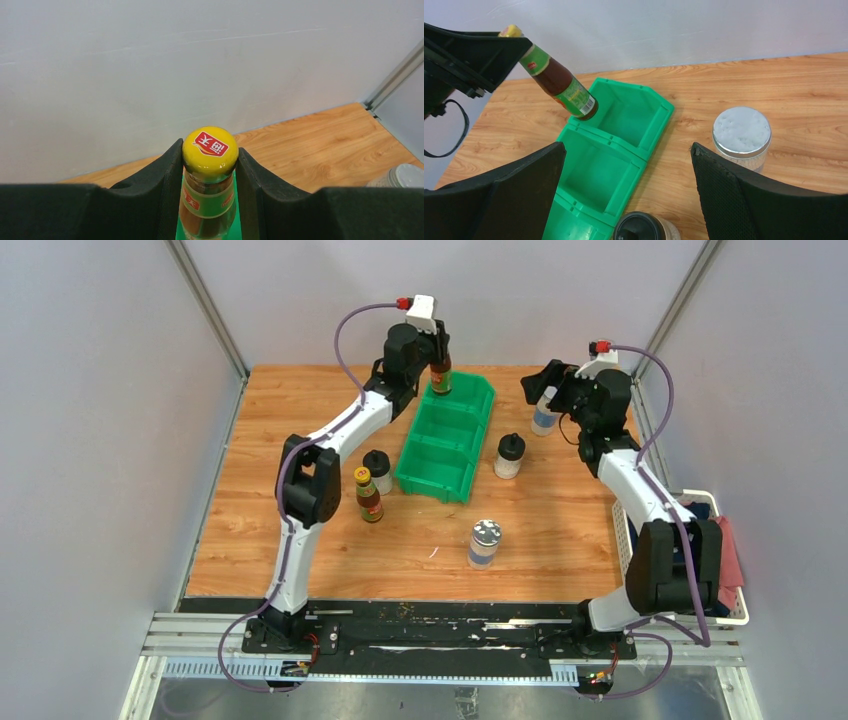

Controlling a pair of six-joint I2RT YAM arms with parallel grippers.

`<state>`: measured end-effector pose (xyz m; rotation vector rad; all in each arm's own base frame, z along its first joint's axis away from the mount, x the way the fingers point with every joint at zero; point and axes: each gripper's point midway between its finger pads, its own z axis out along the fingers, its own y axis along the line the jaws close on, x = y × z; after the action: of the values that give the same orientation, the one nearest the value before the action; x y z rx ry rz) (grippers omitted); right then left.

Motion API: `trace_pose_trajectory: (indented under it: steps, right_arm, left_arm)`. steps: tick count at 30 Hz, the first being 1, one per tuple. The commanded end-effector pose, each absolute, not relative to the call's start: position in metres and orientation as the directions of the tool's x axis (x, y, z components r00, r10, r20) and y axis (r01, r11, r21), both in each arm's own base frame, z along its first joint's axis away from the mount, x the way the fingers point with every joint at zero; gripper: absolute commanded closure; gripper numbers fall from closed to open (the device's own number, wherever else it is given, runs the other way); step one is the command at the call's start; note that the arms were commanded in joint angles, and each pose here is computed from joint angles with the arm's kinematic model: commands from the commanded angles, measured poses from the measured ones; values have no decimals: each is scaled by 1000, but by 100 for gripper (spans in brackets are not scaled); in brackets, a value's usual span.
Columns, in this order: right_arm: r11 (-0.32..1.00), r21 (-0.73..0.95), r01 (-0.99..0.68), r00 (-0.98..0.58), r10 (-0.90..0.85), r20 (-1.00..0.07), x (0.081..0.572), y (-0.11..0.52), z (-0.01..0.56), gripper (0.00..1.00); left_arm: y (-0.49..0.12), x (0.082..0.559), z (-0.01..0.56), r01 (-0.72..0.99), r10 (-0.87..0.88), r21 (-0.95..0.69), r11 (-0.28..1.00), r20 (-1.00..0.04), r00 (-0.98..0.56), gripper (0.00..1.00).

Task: Organize the condiment bottles
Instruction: Place the bottle in the storage box.

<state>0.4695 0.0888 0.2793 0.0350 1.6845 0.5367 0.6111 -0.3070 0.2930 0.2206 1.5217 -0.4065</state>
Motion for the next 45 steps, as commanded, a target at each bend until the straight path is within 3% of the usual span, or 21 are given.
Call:
trace_pose_trajectory:
  steps: [1,19,45]
  right_arm:
    - [901,337,-271,-171,300,-939,479,82,289,0]
    - [899,339,-277,-211,288,-934,499,86,272,0]
    - [885,358,-298,-223,300,-927,503,92,268,0]
  left_arm:
    - [-313,616,353,456,-241,-149,878,-959,151,100]
    - [-320,637,322,519,-262,-141,843,-950,167,100]
    - [-329,635,286,556,-114,13,831,-975,193,100]
